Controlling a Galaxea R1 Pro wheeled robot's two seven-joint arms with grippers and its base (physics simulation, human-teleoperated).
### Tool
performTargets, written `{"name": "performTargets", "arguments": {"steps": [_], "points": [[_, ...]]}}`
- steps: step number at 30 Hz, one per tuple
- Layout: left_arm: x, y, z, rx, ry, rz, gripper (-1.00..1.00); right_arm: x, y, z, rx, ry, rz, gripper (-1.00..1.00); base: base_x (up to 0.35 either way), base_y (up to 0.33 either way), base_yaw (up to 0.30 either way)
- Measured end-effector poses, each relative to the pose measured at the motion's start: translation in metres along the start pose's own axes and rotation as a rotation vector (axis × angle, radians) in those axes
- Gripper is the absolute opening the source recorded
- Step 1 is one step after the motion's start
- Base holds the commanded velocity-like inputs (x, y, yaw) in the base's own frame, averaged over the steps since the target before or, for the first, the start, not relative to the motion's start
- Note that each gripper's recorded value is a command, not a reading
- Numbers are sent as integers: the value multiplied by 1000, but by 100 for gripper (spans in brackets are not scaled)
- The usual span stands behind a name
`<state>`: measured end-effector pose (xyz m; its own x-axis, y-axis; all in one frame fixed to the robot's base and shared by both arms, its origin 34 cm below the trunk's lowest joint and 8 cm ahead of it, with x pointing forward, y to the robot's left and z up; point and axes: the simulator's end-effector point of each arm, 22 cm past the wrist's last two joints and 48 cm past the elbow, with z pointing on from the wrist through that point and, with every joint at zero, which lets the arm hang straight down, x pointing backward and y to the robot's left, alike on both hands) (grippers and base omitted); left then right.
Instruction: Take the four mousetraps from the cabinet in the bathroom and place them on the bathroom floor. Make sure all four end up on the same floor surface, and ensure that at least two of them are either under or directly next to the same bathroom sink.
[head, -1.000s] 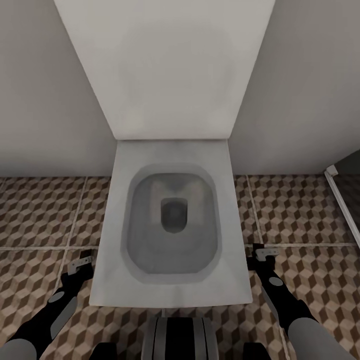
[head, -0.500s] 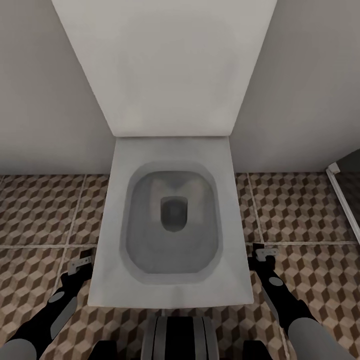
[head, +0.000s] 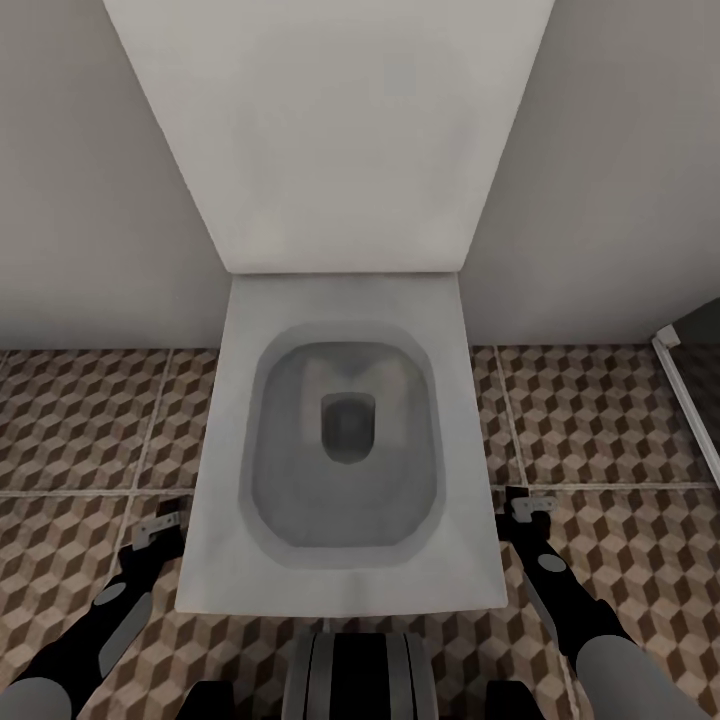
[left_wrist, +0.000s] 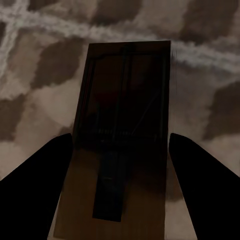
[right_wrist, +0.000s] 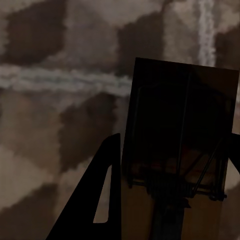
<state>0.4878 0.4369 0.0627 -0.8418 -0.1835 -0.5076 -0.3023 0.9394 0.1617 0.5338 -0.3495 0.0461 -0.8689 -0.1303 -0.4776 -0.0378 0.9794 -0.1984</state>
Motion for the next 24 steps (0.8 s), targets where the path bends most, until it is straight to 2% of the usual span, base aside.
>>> {"name": "performTargets", "arguments": {"steps": [24], "points": [[11, 1, 3, -7, 16, -10, -100, 12, 2, 4, -3, 20, -6, -100, 0, 0, 0]]}}
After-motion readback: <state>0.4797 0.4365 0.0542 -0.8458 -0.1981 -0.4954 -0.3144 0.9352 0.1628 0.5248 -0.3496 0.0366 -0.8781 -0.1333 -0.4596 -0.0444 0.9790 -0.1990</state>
